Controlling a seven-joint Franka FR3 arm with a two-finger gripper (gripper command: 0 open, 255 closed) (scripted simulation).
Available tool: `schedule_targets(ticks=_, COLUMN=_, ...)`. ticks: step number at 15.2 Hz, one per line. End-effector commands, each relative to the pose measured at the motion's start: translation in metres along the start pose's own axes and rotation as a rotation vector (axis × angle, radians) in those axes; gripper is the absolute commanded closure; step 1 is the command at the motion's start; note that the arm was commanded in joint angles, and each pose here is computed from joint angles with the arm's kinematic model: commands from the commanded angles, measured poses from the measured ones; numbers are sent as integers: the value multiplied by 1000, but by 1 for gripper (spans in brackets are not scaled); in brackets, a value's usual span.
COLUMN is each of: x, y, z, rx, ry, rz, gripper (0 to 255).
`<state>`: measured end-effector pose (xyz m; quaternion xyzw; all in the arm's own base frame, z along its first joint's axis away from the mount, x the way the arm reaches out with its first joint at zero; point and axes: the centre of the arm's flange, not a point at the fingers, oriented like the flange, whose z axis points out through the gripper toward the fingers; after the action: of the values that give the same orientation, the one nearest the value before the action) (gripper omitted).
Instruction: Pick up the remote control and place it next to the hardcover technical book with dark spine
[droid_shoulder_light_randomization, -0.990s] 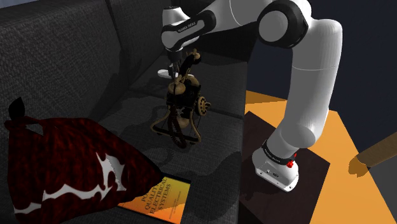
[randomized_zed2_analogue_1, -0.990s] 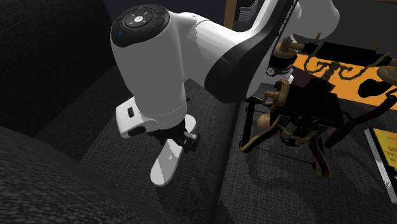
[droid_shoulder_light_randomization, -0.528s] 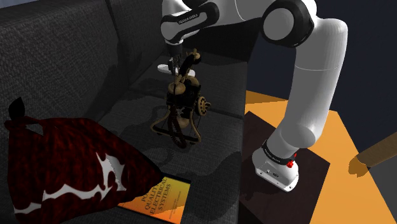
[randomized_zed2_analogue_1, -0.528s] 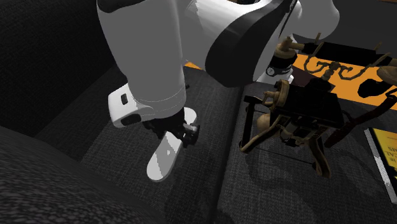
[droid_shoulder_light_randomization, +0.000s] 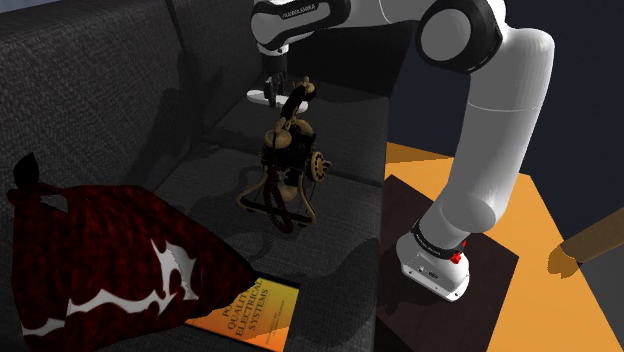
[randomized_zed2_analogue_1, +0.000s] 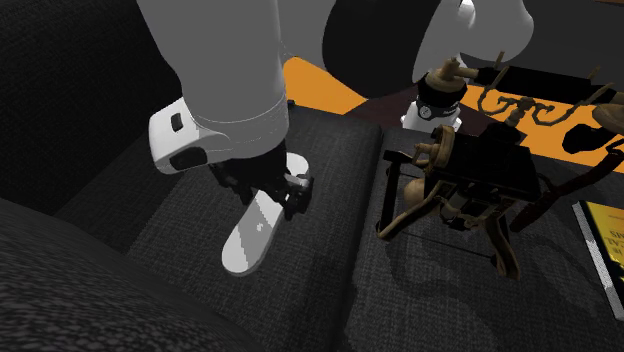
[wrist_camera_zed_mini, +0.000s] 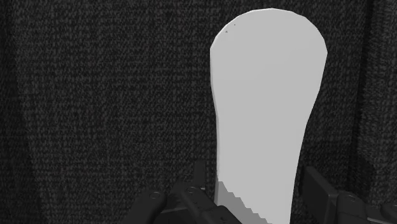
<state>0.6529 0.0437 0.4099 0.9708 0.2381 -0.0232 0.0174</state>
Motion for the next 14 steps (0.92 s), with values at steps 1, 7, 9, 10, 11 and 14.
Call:
schedule_targets(ticks=1, x=-1, y=-1, z=-10, rx=0, ry=0, rz=0, gripper=255)
schedule_targets(ticks=7, x=1, y=-53, z=-19, rx=0, ry=0, rz=0, gripper=255)
schedule_targets(ticks=9, x=2, y=-79, z=-20, rx=0, ry=0, rz=0, gripper=255)
schedule_targets(ticks=10, x=3, y=-93, z=-21, rx=0, ry=0, rz=0, gripper=255)
schedule_targets(ticks=11, x=3, y=-106, z=-21, rx=0, ry=0, rz=0, gripper=255)
schedule_targets(ticks=14, x=5, y=-145, z=-23, rx=0, ry=0, rz=0, gripper=255)
